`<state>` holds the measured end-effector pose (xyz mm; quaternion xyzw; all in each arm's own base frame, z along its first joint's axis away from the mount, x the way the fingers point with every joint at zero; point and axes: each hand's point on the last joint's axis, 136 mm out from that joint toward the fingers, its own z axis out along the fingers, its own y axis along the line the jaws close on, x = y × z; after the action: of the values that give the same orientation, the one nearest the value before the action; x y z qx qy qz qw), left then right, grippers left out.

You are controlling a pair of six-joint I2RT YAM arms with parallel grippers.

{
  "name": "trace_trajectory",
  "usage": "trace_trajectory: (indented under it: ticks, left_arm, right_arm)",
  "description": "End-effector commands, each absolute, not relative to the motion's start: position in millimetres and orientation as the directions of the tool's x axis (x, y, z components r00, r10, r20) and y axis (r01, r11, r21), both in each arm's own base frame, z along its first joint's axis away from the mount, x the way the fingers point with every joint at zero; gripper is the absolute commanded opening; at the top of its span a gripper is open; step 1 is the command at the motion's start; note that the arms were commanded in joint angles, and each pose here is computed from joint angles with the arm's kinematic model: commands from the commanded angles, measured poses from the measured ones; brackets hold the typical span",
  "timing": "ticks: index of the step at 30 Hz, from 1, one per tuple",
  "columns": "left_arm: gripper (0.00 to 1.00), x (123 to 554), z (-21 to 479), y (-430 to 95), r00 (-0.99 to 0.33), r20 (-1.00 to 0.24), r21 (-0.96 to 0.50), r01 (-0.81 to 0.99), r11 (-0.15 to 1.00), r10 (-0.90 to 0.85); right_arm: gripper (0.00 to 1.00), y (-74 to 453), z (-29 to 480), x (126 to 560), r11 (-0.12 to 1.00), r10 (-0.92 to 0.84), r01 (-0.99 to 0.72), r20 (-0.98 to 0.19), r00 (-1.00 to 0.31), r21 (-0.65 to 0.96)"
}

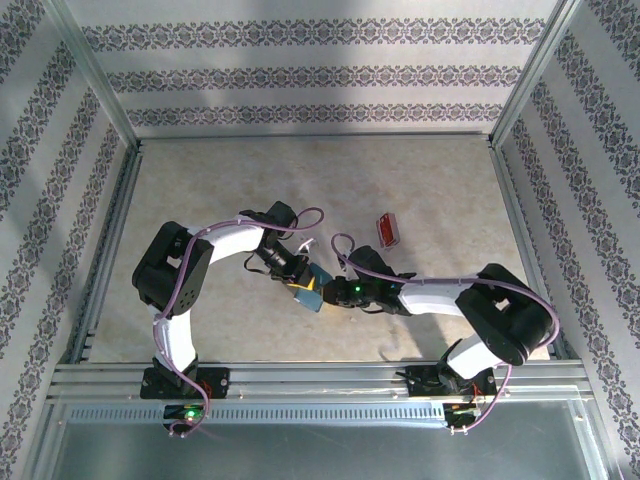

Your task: Put the credit cards into the card holder

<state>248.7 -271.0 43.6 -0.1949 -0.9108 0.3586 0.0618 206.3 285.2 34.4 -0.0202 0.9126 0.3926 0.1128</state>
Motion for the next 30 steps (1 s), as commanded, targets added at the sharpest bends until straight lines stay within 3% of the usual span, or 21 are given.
trace_trajectory:
  ticks: [1,30]
  left_arm:
    - [0.00,244.8,28.9,-261.6,-0.918,0.001,-0.639,0.305,0.706,0.398]
    - [0.00,241.6,34.2,-267.2,-0.923,0.020,-0.677,0.269,0.685,0.383]
  right_arm:
    - [0.15,286.4,49.8,202.6,0.658,0.049,-0.150,-0.241,-0.969,0.738]
    - [0.15,273.6,10.9,206.2,0.700,0.123,-0.048,-0.187,-0.974,0.712]
